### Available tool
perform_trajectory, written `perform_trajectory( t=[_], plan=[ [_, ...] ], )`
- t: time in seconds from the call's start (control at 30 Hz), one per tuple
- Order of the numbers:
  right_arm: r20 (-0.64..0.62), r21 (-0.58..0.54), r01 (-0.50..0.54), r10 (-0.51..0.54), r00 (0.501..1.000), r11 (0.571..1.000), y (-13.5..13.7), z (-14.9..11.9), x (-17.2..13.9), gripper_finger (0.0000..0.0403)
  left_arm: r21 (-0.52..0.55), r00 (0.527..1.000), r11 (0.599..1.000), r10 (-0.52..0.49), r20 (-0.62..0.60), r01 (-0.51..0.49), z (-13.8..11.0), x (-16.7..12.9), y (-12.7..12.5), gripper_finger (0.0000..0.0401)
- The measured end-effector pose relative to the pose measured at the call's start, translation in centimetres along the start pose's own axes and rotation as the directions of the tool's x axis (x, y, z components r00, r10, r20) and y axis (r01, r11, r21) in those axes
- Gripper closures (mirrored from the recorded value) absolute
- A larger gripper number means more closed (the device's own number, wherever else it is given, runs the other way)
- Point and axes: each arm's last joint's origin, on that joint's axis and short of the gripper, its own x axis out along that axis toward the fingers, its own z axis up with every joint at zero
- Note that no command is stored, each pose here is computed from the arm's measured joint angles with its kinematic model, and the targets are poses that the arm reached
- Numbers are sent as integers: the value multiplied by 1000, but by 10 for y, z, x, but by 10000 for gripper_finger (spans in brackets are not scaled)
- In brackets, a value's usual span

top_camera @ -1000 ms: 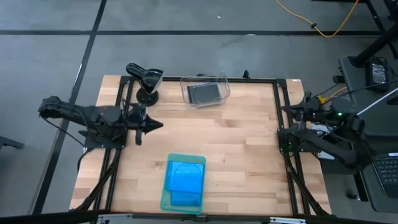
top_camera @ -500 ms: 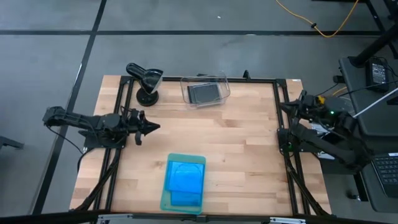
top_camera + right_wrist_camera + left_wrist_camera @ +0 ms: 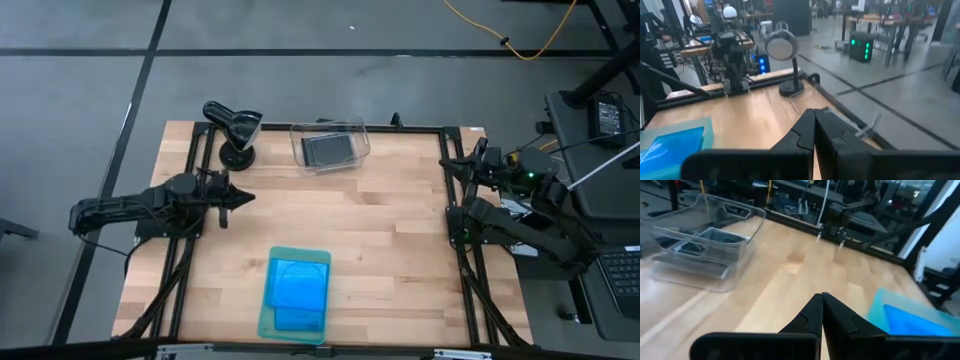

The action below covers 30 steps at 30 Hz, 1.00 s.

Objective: Pick & place jewel cases by type
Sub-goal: Return to Home Position

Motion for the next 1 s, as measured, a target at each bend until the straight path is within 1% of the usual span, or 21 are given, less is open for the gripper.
perform_trajectory(
  t=[0.1,0.17,0.27,0.33,0.4,0.47,0.57,0.63,0.77,0.9,1.0],
  plan=[
    [9,-7,0,0,1000,1000,0,1,0,396,15,1000,1000,22,-14,-21,-1,1,1,400],
    [-2,0,0,0,1000,1000,0,0,0,396,7,999,1000,22,-27,-22,-2,2,1,400],
    [-4,1,0,0,1000,1000,0,0,0,396,-36,998,999,36,-44,-37,-4,4,1,400],
    [-4,-1,-1,1,1000,1000,0,0,0,396,-37,998,998,50,-44,-51,-5,4,0,400],
    [-3,-2,-1,1,1000,1000,0,0,0,396,-34,996,996,83,-20,-84,-4,4,-1,400],
    [0,-3,-3,3,1000,1000,0,0,0,396,-40,994,994,101,47,-100,0,2,-2,400],
    [2,-1,-26,26,1000,1000,1,0,0,396,-7,984,998,66,163,-65,10,-3,-6,400],
    [2,0,-27,27,1000,1000,1,0,0,396,7,979,998,53,199,-56,12,-7,-7,400],
    [17,-5,-28,28,999,1000,1,2,0,396,19,984,999,46,169,-50,5,-5,-7,399],
    [11,-37,-23,23,1000,999,1,1,0,396,30,977,999,17,213,-24,2,-2,-7,399],
    [-8,-54,-25,25,1000,998,1,-1,0,396,42,983,999,-10,182,2,0,-1,-8,400]
  ],
)
